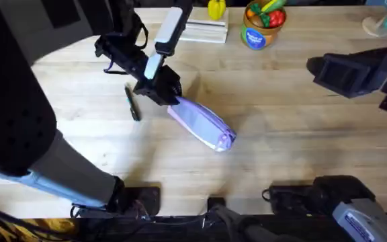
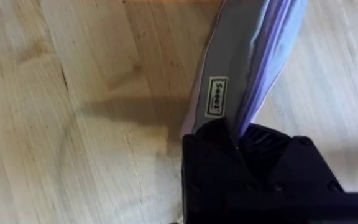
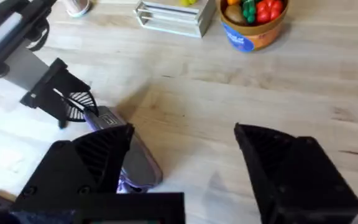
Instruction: Unzip the bag, pick up the pens from the table one at a time and place them inside, then zip the bag closed.
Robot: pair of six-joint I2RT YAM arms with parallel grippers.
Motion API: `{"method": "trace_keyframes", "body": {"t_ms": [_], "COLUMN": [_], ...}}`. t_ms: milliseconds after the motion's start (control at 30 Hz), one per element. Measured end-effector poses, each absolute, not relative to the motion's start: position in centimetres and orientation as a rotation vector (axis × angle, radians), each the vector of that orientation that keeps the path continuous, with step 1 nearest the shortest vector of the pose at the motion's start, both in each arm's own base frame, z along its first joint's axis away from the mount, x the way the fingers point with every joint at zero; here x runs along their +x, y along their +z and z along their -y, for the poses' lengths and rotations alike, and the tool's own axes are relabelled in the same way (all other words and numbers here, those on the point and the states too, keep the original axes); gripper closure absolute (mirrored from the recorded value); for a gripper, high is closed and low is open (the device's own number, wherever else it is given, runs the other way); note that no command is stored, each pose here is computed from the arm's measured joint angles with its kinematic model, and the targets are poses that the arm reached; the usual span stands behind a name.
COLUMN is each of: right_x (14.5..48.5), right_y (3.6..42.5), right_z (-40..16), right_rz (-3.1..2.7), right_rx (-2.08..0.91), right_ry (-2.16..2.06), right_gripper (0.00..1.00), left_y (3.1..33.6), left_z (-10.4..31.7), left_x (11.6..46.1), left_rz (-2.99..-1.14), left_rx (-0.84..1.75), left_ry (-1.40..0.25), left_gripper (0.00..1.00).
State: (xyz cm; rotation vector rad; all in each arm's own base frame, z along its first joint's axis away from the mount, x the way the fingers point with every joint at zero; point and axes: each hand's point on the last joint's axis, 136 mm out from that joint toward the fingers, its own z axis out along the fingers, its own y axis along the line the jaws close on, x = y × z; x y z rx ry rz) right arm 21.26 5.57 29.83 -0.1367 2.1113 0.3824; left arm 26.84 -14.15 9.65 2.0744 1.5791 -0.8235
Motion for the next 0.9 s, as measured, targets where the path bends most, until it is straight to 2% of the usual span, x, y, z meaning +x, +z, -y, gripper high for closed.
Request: {"method": "trace_keyframes", "body": {"t_ms": [367, 900], "right_x": [17.6, 15.1], "right_y": [25.2, 19.6], "right_z": [-8.9, -14.6], "right_rz": [-2.419, -2.629], "right_rx": [-0.014, 0.142], "right_ry": [0.712, 1.036], "right_gripper": [0.009, 0.009], "left_y": [9.6, 9.6], "left_z": [14.2, 14.2], "left_x": [27.0, 27.1], "left_rz": [-1.572, -1.569], "left_rx": [2.073, 2.073], "left_ry": [-0.814, -0.811], "left_gripper": [0.957, 0.957]}}
